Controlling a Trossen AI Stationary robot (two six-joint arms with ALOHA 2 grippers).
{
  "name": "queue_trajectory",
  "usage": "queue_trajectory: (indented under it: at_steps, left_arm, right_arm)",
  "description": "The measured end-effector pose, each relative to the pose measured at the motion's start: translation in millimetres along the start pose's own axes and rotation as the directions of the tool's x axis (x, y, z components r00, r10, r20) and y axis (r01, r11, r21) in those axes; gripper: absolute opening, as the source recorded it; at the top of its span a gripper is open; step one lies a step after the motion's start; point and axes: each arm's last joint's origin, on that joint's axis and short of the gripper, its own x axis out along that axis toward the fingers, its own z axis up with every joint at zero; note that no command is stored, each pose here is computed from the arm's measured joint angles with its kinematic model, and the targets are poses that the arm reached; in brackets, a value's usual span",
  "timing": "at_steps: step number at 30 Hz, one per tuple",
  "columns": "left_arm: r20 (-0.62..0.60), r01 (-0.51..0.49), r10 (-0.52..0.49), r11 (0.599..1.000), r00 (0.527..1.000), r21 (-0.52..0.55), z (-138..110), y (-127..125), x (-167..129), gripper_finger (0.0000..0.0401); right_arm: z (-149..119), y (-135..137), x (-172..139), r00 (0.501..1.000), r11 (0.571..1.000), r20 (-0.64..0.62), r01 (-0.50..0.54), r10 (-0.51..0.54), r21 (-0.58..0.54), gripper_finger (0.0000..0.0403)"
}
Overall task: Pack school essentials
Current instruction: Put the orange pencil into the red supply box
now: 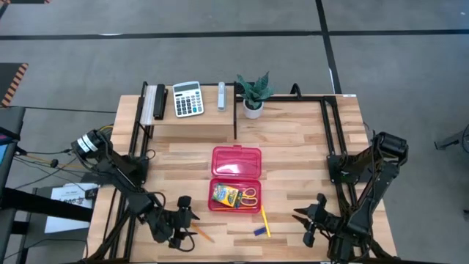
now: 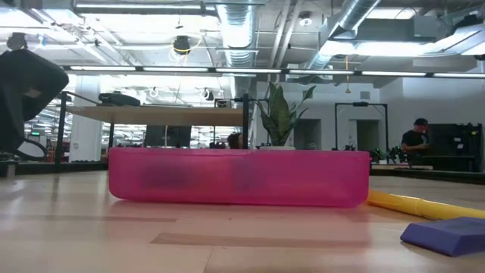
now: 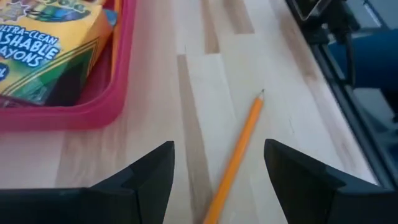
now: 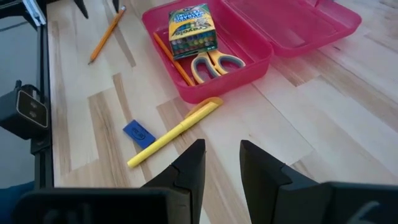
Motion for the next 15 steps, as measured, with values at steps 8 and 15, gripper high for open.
queue_trajectory:
  at_steps: [8,15]
  left_arm:
    - [-0.103,0.023,-0.017,0.998,0.994,0.052,-21,-2,21,0.0235]
    - [-0.117,-0.010,0.018,0.997,0.993,0.070,-27,-1,27,0.0139]
  right_arm:
    - [1,0,2,1.000,1.000,-0.009,0.007,-0.007,0.008,0.0107]
    - [1,0,2,1.000,1.000,-0.015,0.006,-0.006,0.008,0.0107]
